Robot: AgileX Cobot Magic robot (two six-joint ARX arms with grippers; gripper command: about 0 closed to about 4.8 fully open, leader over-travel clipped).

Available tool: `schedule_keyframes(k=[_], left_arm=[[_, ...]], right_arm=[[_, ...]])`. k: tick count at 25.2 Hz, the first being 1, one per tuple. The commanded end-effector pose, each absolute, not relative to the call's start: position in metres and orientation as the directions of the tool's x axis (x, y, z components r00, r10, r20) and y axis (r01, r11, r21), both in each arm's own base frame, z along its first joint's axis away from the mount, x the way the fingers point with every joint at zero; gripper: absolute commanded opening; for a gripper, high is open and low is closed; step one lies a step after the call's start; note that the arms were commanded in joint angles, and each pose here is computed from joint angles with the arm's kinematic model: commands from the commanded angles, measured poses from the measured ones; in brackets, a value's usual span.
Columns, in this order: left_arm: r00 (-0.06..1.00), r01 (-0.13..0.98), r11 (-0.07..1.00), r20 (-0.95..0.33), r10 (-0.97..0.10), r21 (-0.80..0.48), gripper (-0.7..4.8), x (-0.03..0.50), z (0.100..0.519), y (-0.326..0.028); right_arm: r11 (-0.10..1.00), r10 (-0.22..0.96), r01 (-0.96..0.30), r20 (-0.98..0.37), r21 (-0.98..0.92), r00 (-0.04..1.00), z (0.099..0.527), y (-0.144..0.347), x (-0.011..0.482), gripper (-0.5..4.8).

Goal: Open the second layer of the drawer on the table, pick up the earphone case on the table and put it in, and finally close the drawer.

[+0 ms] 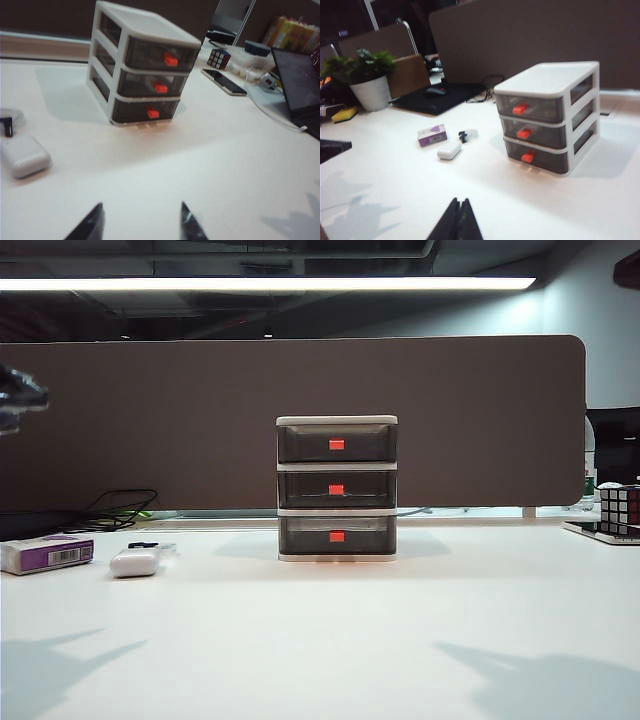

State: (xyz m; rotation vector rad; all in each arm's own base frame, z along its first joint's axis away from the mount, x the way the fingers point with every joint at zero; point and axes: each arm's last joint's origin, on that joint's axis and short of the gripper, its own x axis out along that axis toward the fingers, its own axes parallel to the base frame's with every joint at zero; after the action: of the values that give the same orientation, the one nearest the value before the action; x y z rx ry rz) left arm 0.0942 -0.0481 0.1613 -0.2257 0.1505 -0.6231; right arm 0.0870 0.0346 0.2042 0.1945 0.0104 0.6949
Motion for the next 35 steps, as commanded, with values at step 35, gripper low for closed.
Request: schedule_keyframes(k=[35], left_arm=[[0.727, 0.472, 0.462, 0.036, -0.685, -0.751, 3.44, 0.264, 0.154, -0.128]], right_arm=[[0.742, 0.668, -0.67, -0.056, -0.035, 0.742, 0.279, 0.111, 0.281, -0.03]])
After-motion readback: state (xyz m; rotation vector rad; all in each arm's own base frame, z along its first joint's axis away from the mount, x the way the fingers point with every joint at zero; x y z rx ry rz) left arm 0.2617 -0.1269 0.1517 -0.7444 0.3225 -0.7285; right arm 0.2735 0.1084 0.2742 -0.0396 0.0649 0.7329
